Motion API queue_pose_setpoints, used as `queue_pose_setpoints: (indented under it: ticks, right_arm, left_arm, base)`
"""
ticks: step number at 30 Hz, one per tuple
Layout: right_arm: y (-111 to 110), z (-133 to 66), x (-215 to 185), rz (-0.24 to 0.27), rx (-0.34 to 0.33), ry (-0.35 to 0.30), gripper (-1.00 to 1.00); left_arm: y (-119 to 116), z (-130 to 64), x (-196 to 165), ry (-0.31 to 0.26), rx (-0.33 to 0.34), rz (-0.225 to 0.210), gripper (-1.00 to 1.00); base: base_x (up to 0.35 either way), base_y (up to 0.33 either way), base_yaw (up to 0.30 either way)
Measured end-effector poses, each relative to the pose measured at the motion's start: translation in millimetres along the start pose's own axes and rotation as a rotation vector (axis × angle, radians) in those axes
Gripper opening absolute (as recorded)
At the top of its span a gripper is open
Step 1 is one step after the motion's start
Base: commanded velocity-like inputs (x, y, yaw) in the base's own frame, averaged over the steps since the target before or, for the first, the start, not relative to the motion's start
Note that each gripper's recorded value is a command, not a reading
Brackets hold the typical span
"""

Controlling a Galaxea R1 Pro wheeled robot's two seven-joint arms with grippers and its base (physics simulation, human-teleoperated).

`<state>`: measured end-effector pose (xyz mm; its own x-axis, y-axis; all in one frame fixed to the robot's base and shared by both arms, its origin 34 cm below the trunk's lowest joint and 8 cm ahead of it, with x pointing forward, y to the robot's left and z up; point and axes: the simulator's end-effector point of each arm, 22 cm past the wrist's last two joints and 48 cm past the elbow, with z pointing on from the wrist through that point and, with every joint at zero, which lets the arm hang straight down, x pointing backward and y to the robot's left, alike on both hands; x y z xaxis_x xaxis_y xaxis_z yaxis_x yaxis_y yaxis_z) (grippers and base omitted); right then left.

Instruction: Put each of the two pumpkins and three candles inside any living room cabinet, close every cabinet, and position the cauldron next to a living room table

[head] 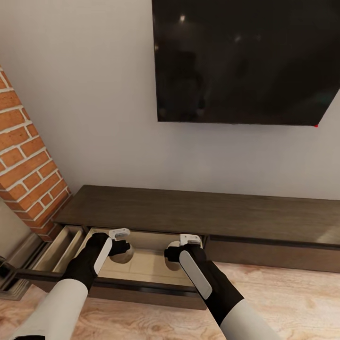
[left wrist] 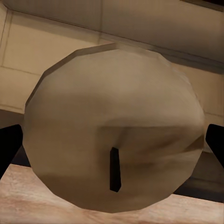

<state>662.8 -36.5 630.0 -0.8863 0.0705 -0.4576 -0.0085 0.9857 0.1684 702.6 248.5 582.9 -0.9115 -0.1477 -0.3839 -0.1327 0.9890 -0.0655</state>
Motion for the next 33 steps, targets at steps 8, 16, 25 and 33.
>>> queue_pose_setpoints:
  ticks: [8, 16, 25, 33]
  right_arm:
    - [-4, 10.1, 9, 0.0, 0.006, 0.009, -1.0]
    - [-9, 25.1, 21, -0.001, 0.014, 0.017, -1.0]
    - [-11, 39.3, 31, 0.004, 0.01, 0.016, -1.0]
    - [-14, 52.3, 33, 0.031, 0.011, -0.023, -1.0]
  left_arm:
    - [1, 8.3, 5, 0.0, 0.0, 0.0, -1.0]
    - [-8, 21.5, 10, -0.014, 0.013, -0.001, -1.0]
    - [-8, 36.7, 15, -0.033, 0.015, -0.003, -1.0]
    - [-6, 50.6, 23, -0.035, 0.013, -0.003, -1.0]
  base:
    - [0.001, 0.0, 0.0]
    - [0.0, 0.0, 0.0]
    - [0.0, 0.0, 0.0]
    - [0.0, 0.0, 0.0]
